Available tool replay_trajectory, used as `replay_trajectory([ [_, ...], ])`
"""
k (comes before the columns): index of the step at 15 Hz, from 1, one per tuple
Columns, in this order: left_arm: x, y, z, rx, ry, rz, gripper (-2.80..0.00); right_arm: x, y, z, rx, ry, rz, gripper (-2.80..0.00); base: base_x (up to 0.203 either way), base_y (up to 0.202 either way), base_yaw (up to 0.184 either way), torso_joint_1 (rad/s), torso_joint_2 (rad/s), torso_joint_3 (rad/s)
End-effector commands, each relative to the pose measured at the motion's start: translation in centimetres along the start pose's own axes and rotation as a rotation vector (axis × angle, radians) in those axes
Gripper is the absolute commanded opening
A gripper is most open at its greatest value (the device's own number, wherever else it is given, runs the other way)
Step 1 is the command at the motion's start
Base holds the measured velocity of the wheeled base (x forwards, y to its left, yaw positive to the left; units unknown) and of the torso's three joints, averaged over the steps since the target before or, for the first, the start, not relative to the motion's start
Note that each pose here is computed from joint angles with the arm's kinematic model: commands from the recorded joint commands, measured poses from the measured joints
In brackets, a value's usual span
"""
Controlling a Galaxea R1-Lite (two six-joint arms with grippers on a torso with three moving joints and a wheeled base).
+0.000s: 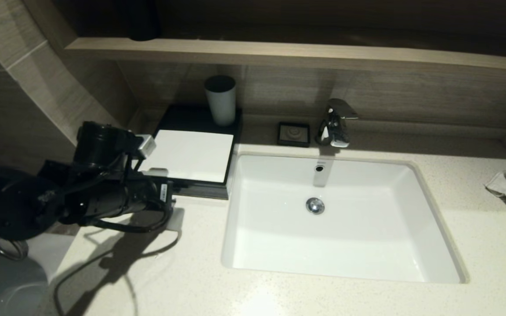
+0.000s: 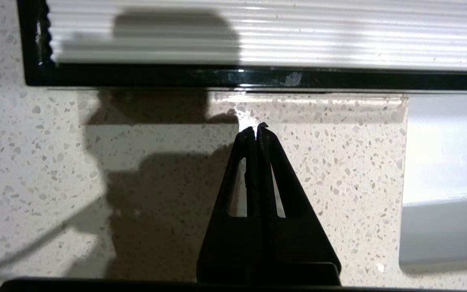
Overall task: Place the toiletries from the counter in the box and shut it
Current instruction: Close the drawer, then pick up the cup
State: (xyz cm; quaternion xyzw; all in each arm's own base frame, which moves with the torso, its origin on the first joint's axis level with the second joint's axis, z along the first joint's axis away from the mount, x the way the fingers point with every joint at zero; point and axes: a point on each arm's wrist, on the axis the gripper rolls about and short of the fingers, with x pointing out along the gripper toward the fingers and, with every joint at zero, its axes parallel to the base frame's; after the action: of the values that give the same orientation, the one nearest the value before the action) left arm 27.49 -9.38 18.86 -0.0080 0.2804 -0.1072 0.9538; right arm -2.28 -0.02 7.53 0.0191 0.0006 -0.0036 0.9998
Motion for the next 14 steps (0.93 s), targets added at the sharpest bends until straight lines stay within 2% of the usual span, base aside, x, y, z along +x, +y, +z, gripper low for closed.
replay_trajectory([
  [1, -2.0, 0.2, -0.2, -0.002, -0.027, -0.003, -2.80, 0.0, 0.0, 0.0, 0.000, 0.000, 0.000, -2.80, 0.000, 0.000, 0.000, 0.000, 0.00, 0.000],
  [6, -4.5, 0.3, 0.4, -0.004, -0.092, -0.011, -2.80, 0.0, 0.0, 0.0, 0.000, 0.000, 0.000, -2.80, 0.000, 0.000, 0.000, 0.000, 0.00, 0.000],
  [11, -8.5, 0.4, 1.6, -0.012, -0.224, -0.030, -2.80, 0.0, 0.0, 0.0, 0.000, 0.000, 0.000, -2.80, 0.000, 0.000, 0.000, 0.000, 0.00, 0.000],
  [14, -9.5, 0.4, 2.1, -0.004, -0.281, -0.027, -2.80, 0.0, 0.0, 0.0, 0.000, 0.000, 0.000, -2.80, 0.000, 0.000, 0.000, 0.000, 0.00, 0.000],
])
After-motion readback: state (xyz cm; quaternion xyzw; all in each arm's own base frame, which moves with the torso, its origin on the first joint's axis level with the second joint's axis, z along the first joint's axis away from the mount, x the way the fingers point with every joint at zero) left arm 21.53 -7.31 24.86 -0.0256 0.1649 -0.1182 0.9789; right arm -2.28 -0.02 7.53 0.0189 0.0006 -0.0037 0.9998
